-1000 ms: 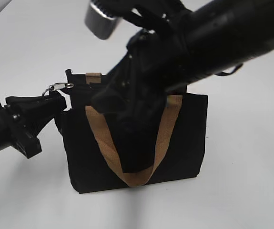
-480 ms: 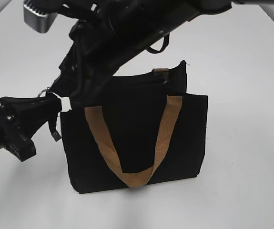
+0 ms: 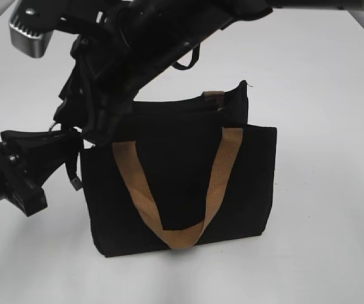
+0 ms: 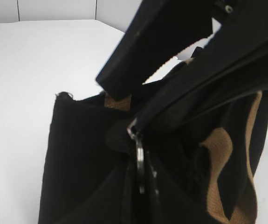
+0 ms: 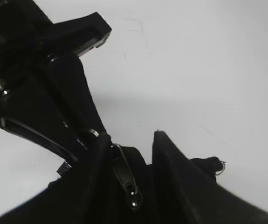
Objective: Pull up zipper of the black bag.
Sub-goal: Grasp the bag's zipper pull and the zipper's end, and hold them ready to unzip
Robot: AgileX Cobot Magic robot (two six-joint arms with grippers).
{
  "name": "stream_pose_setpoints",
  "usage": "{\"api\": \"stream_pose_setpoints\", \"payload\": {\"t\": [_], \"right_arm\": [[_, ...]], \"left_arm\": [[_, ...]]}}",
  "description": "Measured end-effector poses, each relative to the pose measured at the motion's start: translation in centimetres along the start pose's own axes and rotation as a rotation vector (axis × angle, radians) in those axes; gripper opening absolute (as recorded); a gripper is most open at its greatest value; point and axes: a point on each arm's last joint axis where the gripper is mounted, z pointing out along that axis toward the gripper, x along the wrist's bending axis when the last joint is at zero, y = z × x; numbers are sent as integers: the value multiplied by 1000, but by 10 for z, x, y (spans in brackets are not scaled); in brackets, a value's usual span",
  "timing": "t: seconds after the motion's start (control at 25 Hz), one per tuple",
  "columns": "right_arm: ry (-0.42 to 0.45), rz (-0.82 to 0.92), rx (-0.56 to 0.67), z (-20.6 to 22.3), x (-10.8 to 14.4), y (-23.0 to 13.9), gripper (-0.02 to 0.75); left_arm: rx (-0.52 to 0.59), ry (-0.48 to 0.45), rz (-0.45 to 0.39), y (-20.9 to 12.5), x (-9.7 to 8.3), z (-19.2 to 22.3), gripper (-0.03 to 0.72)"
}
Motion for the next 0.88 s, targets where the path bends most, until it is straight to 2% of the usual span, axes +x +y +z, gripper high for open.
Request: {"api": "stream_pose_setpoints", "payload": {"t": [0.2, 0.44, 0.72, 0.8, 0.88], "right_arm": [[-3, -6, 1, 4, 1, 0, 228], [47, -3, 12, 6, 6, -1, 221], [40, -15, 7, 6, 5, -1, 219], [39, -14, 7, 7, 5, -1, 182], [39, -19, 7, 7, 5, -1, 95]], "left_arm": [[8, -4, 4, -1, 0, 0, 12], [14, -10, 9, -1, -1, 0, 12], [5, -12, 10, 0, -1, -1, 12], [5, -12, 10, 0, -1, -1, 12], [5, -10, 9, 0, -1, -1, 12]]}}
